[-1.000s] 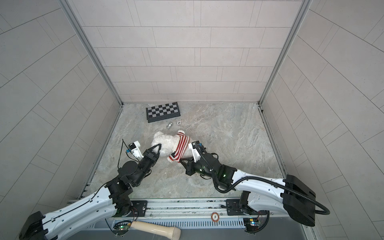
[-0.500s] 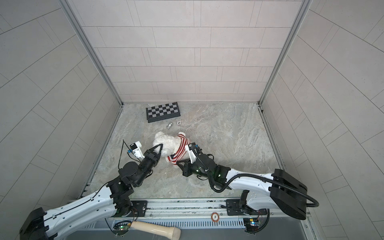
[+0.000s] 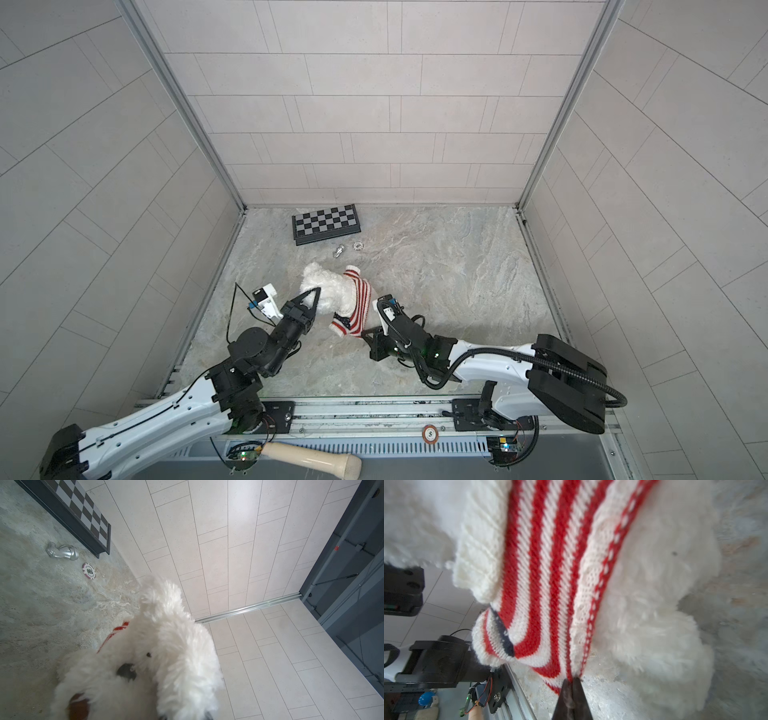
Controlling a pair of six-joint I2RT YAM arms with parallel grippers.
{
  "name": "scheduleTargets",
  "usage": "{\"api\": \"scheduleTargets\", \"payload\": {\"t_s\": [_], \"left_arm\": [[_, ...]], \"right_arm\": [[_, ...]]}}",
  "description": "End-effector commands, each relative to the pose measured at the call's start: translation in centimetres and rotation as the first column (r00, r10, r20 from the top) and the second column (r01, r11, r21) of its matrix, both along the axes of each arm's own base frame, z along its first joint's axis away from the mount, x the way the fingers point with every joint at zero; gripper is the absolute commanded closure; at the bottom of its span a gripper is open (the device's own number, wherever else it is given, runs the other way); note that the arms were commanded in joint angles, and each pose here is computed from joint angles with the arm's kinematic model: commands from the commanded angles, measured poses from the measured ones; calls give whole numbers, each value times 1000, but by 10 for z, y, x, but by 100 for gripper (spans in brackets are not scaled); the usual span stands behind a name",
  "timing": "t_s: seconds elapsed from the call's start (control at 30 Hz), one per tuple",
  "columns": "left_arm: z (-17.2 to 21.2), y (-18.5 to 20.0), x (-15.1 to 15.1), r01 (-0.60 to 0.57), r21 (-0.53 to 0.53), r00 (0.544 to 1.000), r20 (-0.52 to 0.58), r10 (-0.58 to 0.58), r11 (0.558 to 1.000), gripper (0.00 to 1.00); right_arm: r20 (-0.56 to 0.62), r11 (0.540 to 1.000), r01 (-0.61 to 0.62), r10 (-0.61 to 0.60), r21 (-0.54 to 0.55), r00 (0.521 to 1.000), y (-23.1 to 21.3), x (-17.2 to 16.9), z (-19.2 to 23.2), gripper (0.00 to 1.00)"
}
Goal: Dress the teddy bear
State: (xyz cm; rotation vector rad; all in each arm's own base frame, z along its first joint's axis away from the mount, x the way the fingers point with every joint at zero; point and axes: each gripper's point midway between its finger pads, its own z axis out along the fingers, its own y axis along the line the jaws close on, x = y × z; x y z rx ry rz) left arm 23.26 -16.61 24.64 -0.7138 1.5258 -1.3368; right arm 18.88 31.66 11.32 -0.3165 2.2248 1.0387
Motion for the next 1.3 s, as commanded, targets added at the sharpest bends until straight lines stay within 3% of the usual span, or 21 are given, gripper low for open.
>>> {"api": "scheduleTargets", "payload": {"t_s": [0.0,0.2,0.43,0.9,1.07,1.27], "left_arm": [[56,15,-1,-41,-167,992,111,60,985,100],[56,19,-2,-53,-156,992,109,70,986,100],[58,15,-1,-40,-172,992,112,60,984,100],[51,10,-1,-28,-120,996,81,37,992,100],[50,10,0,-39,4,998,56,39,999,100],[33,14,2,-57,186,997,-45,66,981,100]], "right_arm": [[-85,978,10,-28,-210,996,-41,-13,-52,100],[9,952,102,-104,-288,995,-80,-3,-44,100],[25,933,136,-135,-333,991,-106,4,-44,100],[117,937,79,-41,-341,992,-62,35,-5,100],[297,949,-8,106,-315,949,-43,15,35,81],[566,965,-38,183,-258,804,-56,-16,86,39]]}}
